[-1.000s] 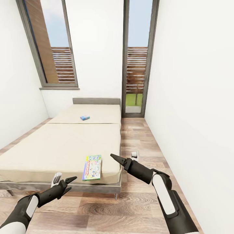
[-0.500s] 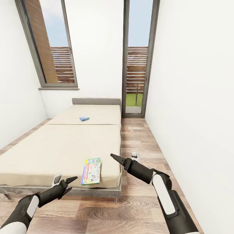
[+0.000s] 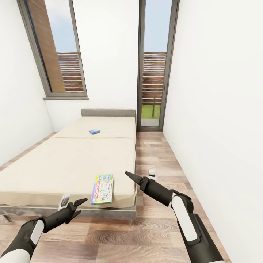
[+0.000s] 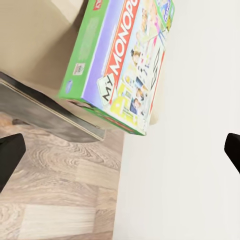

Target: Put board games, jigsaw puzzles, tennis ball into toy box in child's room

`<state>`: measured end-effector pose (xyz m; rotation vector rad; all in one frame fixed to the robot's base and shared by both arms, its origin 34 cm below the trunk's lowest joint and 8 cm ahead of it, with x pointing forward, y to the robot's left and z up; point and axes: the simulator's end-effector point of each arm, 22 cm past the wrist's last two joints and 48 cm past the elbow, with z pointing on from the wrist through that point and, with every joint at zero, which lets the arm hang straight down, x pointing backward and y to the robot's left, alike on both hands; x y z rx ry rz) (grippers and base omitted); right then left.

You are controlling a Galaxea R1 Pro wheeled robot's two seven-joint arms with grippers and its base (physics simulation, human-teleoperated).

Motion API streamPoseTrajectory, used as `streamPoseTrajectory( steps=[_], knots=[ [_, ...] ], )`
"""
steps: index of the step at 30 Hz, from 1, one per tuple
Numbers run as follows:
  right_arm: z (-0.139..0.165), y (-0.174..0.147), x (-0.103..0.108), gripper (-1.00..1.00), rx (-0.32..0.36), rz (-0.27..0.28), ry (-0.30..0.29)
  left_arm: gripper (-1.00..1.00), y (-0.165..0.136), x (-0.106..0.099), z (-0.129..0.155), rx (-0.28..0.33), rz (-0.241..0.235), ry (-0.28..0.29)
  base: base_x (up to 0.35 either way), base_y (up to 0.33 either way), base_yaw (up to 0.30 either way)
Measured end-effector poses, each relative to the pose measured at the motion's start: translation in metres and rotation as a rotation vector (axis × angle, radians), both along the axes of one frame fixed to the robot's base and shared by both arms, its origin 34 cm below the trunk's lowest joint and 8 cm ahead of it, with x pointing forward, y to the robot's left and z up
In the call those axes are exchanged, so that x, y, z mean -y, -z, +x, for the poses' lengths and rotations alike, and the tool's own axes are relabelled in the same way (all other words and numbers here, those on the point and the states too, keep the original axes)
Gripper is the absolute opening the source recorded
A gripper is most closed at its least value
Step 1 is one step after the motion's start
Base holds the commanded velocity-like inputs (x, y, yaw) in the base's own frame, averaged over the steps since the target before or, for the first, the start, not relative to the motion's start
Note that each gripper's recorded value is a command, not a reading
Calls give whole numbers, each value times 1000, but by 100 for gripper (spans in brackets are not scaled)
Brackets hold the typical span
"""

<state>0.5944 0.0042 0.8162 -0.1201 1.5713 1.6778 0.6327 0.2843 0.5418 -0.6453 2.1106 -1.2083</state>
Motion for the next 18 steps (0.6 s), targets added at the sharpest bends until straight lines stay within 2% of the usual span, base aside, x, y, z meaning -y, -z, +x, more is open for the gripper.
streamPoseTrajectory(
  steps=[6,18],
  knots=[
    [1,9,3,100,27,7,30,100,13,0,-3,0,0,-1,0,0,0],
    [-4,32,4,100,34,14,32,100,37,0,-8,0,-1,0,0,0,0]
  ],
)
